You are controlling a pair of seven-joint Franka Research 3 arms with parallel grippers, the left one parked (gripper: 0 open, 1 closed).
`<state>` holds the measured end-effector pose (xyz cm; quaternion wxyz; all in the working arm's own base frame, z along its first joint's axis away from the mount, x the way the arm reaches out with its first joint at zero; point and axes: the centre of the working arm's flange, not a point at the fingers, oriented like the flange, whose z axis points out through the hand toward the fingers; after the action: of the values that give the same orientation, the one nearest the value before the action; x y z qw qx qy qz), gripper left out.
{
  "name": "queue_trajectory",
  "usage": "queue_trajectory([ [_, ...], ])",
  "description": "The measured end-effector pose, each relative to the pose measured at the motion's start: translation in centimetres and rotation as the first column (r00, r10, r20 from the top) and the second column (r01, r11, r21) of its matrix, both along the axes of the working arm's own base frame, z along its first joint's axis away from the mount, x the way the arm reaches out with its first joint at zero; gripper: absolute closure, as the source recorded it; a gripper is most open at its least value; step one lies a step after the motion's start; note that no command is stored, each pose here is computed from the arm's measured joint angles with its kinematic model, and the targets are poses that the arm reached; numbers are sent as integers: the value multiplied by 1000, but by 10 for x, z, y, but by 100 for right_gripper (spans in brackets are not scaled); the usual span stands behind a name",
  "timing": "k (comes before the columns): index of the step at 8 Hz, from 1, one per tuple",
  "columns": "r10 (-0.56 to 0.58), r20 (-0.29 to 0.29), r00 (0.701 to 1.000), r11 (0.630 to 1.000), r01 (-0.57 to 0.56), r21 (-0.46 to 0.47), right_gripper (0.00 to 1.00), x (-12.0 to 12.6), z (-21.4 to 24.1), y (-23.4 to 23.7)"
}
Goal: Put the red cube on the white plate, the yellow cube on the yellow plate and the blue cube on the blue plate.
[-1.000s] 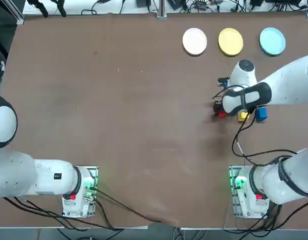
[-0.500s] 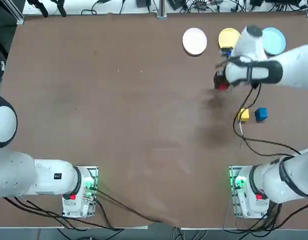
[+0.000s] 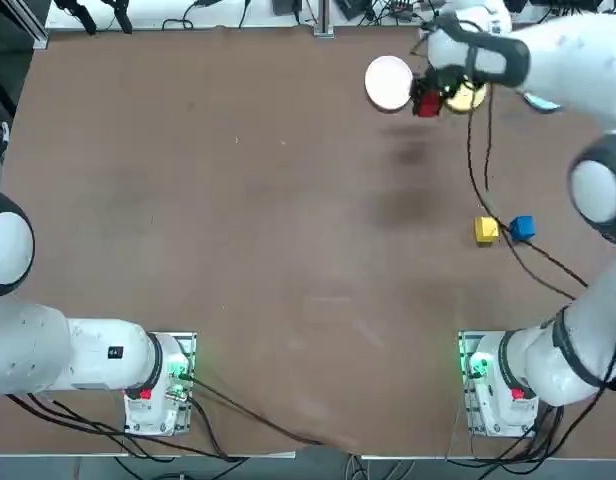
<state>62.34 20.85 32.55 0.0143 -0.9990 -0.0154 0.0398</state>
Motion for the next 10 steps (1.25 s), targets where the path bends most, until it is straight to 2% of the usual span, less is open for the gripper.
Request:
queue_trajectory([
  [2,13,38,999,1000,-13,2,29,53,-29,24],
  [5,20,192,981,999,-28,37,29,100,-63,49],
  [7,19,265,964,998,-34,52,29,111,-102,54],
  [10,43,278,960,997,-58,46,29,114,-118,51],
])
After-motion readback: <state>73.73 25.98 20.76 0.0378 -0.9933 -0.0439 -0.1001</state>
